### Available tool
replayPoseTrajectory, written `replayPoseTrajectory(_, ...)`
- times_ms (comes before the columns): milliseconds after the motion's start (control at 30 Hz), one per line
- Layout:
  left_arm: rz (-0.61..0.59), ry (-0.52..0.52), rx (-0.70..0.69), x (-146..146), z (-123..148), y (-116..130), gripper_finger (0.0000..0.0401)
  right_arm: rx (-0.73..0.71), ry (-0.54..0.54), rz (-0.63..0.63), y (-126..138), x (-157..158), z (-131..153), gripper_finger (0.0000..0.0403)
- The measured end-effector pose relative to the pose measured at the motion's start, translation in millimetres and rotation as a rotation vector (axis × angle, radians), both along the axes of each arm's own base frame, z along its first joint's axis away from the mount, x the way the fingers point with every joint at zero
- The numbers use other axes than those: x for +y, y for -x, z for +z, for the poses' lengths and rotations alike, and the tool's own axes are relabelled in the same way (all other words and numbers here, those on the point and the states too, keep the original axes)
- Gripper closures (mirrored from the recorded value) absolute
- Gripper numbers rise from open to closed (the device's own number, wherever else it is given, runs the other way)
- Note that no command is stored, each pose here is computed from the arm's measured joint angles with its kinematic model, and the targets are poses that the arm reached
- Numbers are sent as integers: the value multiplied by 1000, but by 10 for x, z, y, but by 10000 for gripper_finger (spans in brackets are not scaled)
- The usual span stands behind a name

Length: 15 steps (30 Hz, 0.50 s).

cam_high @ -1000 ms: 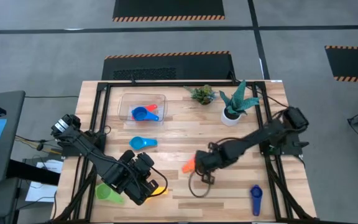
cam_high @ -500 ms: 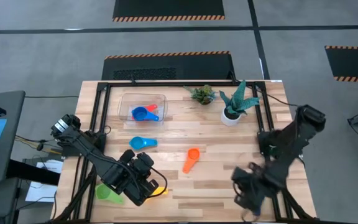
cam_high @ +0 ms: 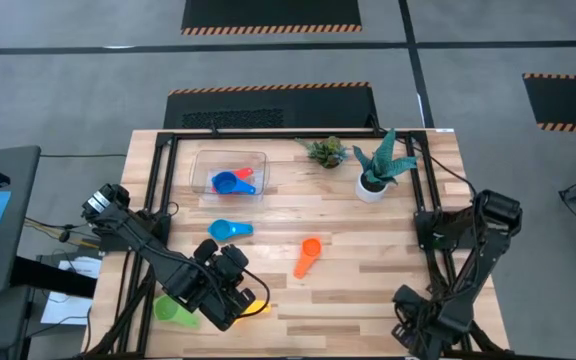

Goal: Nest measuring cups in basket
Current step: Move the dark blue measuring cup to the center of the table

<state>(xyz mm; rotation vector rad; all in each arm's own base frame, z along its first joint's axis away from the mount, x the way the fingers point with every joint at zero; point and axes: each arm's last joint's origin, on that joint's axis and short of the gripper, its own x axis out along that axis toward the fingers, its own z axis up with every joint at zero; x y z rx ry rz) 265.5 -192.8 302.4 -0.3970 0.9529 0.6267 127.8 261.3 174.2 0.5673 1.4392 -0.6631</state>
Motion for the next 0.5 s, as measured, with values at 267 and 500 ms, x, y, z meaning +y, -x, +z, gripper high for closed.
replayPoseTrajectory(267,-1,3,2,-1,0,0,401,51,61,17,-44,-234,-284,401)
replayPoseTrajectory(500,7,7,-1,-1,0,0,401,-52,68,111,-520,-584,-401,400)
